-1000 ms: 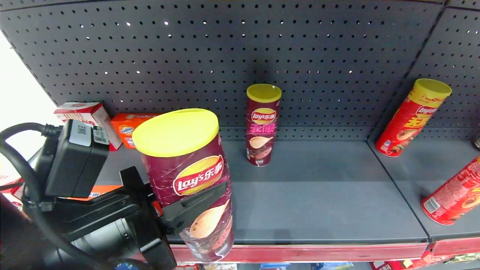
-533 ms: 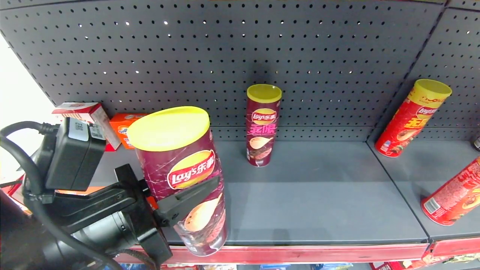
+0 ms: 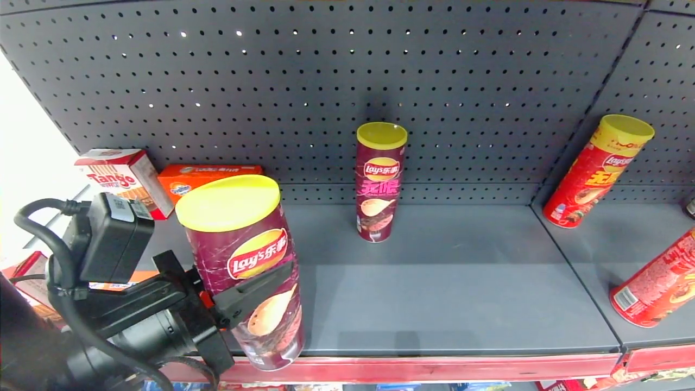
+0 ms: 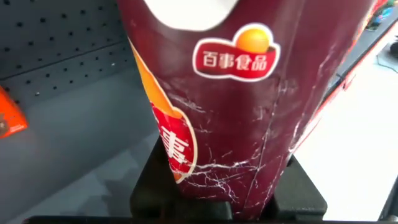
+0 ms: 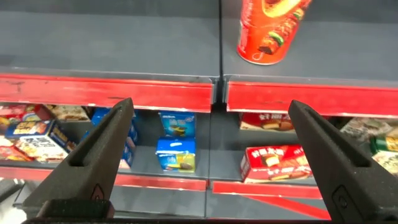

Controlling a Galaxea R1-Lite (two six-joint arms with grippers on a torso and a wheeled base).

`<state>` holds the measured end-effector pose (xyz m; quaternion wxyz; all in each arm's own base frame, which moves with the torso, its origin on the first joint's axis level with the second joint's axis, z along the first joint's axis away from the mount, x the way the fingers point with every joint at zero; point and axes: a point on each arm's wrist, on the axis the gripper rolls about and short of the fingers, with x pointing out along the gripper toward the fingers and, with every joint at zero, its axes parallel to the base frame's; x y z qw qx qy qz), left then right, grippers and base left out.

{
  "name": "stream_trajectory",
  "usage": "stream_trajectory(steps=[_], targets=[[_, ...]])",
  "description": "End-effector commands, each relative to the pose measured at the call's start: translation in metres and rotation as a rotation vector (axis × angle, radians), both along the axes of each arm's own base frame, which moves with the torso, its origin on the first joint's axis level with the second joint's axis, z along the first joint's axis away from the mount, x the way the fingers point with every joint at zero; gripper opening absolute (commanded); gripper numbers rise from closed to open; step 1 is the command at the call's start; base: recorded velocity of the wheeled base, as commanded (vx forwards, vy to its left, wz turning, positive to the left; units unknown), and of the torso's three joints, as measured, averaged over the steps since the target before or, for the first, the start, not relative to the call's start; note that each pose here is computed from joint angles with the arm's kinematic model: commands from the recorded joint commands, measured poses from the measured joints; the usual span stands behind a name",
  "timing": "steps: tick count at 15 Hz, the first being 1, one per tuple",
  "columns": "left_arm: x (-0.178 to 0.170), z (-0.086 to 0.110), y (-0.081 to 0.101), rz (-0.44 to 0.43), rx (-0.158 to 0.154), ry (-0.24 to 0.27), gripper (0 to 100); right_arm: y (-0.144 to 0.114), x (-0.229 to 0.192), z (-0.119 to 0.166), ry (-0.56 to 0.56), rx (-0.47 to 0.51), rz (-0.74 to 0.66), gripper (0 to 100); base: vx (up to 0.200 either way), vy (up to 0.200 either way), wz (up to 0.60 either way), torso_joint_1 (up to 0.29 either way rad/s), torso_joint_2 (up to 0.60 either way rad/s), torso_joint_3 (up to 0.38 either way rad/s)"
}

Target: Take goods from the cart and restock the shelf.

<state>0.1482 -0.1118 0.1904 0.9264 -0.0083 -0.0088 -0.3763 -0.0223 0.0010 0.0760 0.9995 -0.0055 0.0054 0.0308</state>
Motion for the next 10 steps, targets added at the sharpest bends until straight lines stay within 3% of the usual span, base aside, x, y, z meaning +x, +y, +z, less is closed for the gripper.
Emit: stream_trajectory(steps=[1,2,3,4,5,8,10], targets=[[-0.003,0.009,0.005,0.015,-0.028,-0.036,0,0.0,0.001,0.001,0.004,-0.001,0.001,100,0.0,0.0,0.0,0.0,0.0,0.0],[-0.002,0.012,0.005,0.018,-0.032,-0.041,0,0.0,0.0,0.002,-0.009,0.007,0.001,100,0.0,0.0,0.0,0.0,0.0,0.0],[-0.002,0.013,0.005,0.018,-0.036,-0.044,0,0.0,-0.009,0.049,-0.122,0.054,0.033,100,0.0,0.0,0.0,0.0,0.0,0.0],[-0.002,0.014,0.005,0.015,-0.045,-0.041,0,0.001,0.001,0.1,-0.066,0.093,0.105,100,0.0,0.0,0.0,0.0,0.0,0.0],[-0.002,0.015,0.005,0.013,-0.053,-0.04,0,0.002,0.008,0.116,-0.045,0.072,0.168,100,0.0,0.0,0.0,0.0,0.0,0.0],[-0.002,0.017,0.005,0.012,-0.061,-0.049,0,0.005,0.019,0.105,0.022,-0.056,0.344,100,0.0,0.0,0.0,0.0,0.0,0.0],[-0.004,0.017,0.006,0.015,-0.061,-0.049,0,0.008,0.03,0.103,0.081,-0.089,0.412,100,0.0,0.0,0.0,0.0,0.0,0.0]])
